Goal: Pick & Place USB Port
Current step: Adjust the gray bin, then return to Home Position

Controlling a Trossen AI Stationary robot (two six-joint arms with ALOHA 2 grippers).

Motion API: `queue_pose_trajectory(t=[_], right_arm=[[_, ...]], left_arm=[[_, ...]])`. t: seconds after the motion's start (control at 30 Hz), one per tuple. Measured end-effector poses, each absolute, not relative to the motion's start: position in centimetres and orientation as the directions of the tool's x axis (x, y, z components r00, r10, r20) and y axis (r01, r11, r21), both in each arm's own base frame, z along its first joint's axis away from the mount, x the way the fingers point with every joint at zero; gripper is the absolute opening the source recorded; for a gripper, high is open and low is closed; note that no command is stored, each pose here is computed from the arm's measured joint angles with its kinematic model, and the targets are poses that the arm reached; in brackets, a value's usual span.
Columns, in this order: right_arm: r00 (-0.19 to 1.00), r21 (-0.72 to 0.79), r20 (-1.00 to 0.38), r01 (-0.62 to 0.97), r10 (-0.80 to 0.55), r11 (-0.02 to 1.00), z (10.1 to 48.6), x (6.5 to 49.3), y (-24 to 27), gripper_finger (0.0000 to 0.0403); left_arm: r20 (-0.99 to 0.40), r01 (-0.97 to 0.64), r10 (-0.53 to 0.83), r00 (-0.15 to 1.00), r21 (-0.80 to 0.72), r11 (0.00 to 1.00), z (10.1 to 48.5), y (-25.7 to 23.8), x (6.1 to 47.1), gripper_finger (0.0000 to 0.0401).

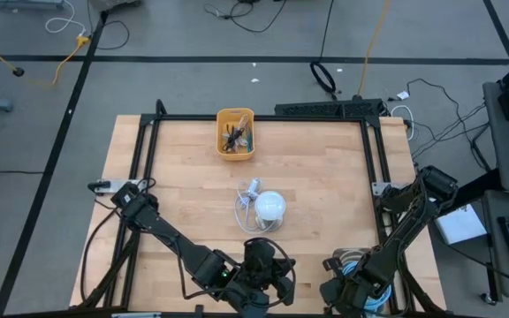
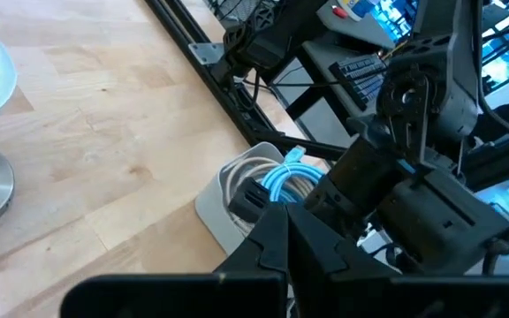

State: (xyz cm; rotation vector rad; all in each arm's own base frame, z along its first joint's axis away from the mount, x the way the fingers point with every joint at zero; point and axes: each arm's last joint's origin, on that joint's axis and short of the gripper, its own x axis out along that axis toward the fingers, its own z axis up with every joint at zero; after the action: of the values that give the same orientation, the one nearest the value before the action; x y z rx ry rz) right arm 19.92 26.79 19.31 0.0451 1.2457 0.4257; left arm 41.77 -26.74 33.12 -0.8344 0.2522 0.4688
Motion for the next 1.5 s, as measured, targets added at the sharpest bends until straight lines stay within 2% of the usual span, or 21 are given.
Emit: queue_pose_trajectory(t=[0.13,0.43,0.6,0.83,1.2,1.33,1.5], right_arm=[[0.307,0.216,-0.904,-0.271,0.296,0.938,19.8,20.7,25.9,0.0],[0.332,0.114,-0.925,-0.223,0.185,0.968,19.5,23.2,22.9,0.0],[0.304,0.088,-0.942,-0.179,0.14,0.98,19.0,24.1,21.1,0.0],[0.215,0.092,-0.969,-0.158,0.125,0.983,17.2,23.1,20.2,0.0],[0.204,0.088,-0.972,-0.159,0.12,0.983,16.8,22.5,20.5,0.0],[0.277,0.088,-0.952,-0.168,0.132,0.982,18.3,22.6,20.3,0.0],[0.497,0.069,-0.859,-0.124,0.122,0.99,24.2,23.6,18.5,0.0]], left_arm=[[-0.39,-0.486,0.291,0.874,-0.664,0.569,33.2,-27.0,41.6,0.0],[-0.377,-0.47,0.282,0.882,-0.67,0.574,33.3,-27.3,41.6,0.0],[-0.382,-0.474,0.283,0.88,-0.66,0.582,33.2,-27.3,41.6,0.0],[-0.383,-0.471,0.278,0.881,-0.655,0.591,33.2,-27.4,41.5,0.0],[-0.383,-0.47,0.277,0.881,-0.652,0.595,33.2,-27.5,41.4,0.0],[-0.383,-0.471,0.278,0.881,-0.65,0.596,33.2,-27.5,41.4,0.0],[-0.36,-0.495,0.34,0.868,-0.598,0.63,33.6,-26.8,41.4,0.0]])
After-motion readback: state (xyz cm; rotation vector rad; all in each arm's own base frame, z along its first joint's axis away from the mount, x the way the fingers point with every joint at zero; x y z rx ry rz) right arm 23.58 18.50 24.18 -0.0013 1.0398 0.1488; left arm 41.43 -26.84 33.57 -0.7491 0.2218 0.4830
